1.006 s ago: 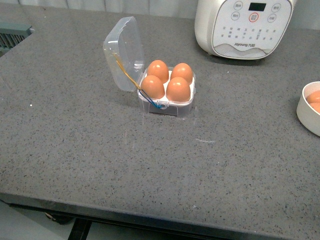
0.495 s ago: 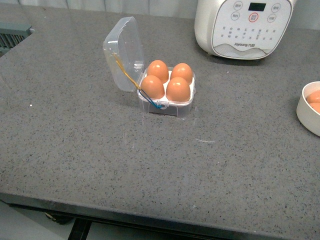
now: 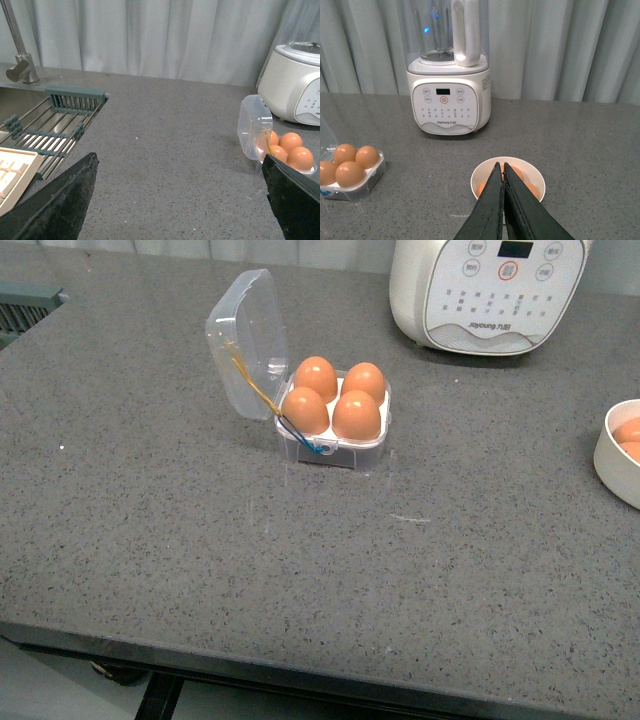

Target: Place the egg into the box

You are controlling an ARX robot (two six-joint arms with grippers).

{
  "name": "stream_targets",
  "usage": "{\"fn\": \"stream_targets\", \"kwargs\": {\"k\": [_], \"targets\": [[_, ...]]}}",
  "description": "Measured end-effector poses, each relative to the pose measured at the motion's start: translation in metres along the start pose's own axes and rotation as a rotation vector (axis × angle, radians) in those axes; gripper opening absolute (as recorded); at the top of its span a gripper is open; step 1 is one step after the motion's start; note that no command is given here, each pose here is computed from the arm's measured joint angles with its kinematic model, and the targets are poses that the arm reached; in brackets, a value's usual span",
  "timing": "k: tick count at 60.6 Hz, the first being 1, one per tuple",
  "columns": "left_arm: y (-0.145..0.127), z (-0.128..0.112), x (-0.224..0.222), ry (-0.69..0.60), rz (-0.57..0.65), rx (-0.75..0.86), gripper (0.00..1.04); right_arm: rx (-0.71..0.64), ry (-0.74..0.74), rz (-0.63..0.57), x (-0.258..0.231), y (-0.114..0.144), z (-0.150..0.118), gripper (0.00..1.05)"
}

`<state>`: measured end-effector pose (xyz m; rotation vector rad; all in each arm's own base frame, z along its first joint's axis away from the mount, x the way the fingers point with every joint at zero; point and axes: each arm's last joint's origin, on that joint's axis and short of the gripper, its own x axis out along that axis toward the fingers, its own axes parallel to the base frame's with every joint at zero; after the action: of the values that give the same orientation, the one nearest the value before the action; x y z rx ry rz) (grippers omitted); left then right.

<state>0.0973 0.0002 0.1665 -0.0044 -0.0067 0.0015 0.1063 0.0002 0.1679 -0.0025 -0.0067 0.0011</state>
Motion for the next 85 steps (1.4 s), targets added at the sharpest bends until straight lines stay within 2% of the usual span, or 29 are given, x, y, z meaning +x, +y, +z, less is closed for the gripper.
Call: {"fn": "stream_targets", "kwargs": {"k": [4, 22, 27, 33, 36, 48, 57, 85], "targets": [[0.0, 0.0, 0.0, 0.0, 0.0, 0.0, 0.98, 0.0, 0.033, 0.001, -0.006, 0.0, -0.004, 0.01], [0.0, 0.0, 0.0, 0.0, 0.0, 0.0, 0.98, -0.001, 0.004, 0.002, -0.009, 0.0, -0.002, 0.01], [0.0, 0.0, 0.0, 0.002, -0.001, -0.003, 0.98, 0.0, 0.004, 0.002, -0.009, 0.0, -0.002, 0.14], [0.001, -0.003, 0.009, 0.171, -0.009, -0.11, 0.98, 0.0, 0.004, 0.002, -0.009, 0.0, -0.002, 0.3], [0.001, -0.005, 0.017, 0.214, 0.002, -0.156, 0.98, 0.0, 0.004, 0.003, -0.009, 0.0, -0.002, 0.38], [-0.004, -0.01, 0.066, 0.302, 0.032, -0.243, 0.98, 0.0, 0.004, 0.002, -0.009, 0.0, -0.002, 0.72], [-0.014, -0.024, 0.109, 0.371, 0.013, -0.3, 0.98, 0.0, 0.004, 0.002, -0.009, 0.0, -0.002, 0.96], [-0.041, -0.057, 0.182, 0.466, -0.022, -0.399, 0.98, 0.0, 0.004, 0.002, -0.009, 0.0, -0.002, 0.95]]}}
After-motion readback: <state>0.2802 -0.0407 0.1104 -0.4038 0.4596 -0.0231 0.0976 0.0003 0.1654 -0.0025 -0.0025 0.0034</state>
